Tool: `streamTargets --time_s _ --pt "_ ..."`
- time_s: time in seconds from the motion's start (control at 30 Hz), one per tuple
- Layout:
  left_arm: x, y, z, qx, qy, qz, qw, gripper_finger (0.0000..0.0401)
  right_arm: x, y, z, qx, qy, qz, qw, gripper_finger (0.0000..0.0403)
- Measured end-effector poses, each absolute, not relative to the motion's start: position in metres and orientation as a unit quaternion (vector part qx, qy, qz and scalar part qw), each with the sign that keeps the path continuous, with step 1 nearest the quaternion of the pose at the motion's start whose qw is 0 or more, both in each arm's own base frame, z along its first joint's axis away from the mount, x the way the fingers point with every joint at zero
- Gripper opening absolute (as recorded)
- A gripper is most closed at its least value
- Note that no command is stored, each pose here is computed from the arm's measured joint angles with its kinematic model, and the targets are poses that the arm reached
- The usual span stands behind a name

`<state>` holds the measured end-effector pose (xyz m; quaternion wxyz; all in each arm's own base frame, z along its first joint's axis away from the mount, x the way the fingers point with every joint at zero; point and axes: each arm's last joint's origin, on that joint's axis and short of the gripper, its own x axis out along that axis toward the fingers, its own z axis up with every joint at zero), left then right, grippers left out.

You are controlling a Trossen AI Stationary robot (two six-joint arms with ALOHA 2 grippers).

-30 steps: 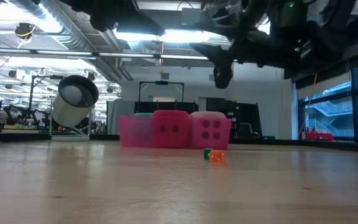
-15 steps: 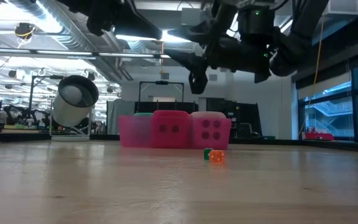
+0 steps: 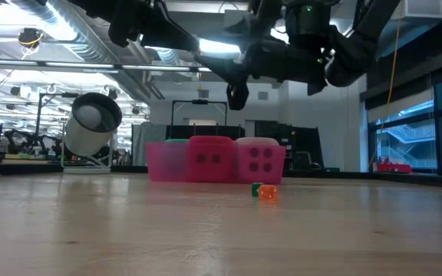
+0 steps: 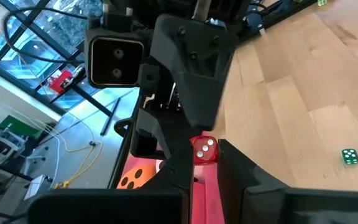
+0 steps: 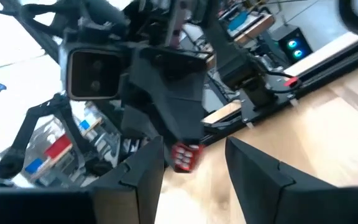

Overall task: Pick & Place Dice
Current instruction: Put the small red dice into the pink bin

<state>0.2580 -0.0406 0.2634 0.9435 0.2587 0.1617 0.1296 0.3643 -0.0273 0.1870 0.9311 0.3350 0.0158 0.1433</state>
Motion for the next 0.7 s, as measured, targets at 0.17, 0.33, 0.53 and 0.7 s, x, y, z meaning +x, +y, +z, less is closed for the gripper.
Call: streamTargets --time_s 0.17,0.33,0.53,0.7 --pt "0.2578 -0.0402 0.2633 0.26 0.164 0.137 0.942 0.0029 0.3675 -0.0271 0.1896 0.331 0.023 0.152 0.931 0.0174" --pt "0.2575 -0.0401 0.2621 0.262 0.17 0.136 0.94 0.0029 0.3675 -0.0271 0.1894 0.331 0.024 0.151 0.931 0.0174" --pt "0.2573 -0.0399 0.2615 0.263 0.173 0.136 0.939 0.0029 0.3676 -0.0265 0.1893 0.335 0.025 0.151 0.93 0.0174" --pt "0.2573 -0.04 0.2615 0.264 0.173 0.136 0.939 0.0029 0.3678 -0.024 0.1893 0.335 0.026 0.154 0.929 0.0158"
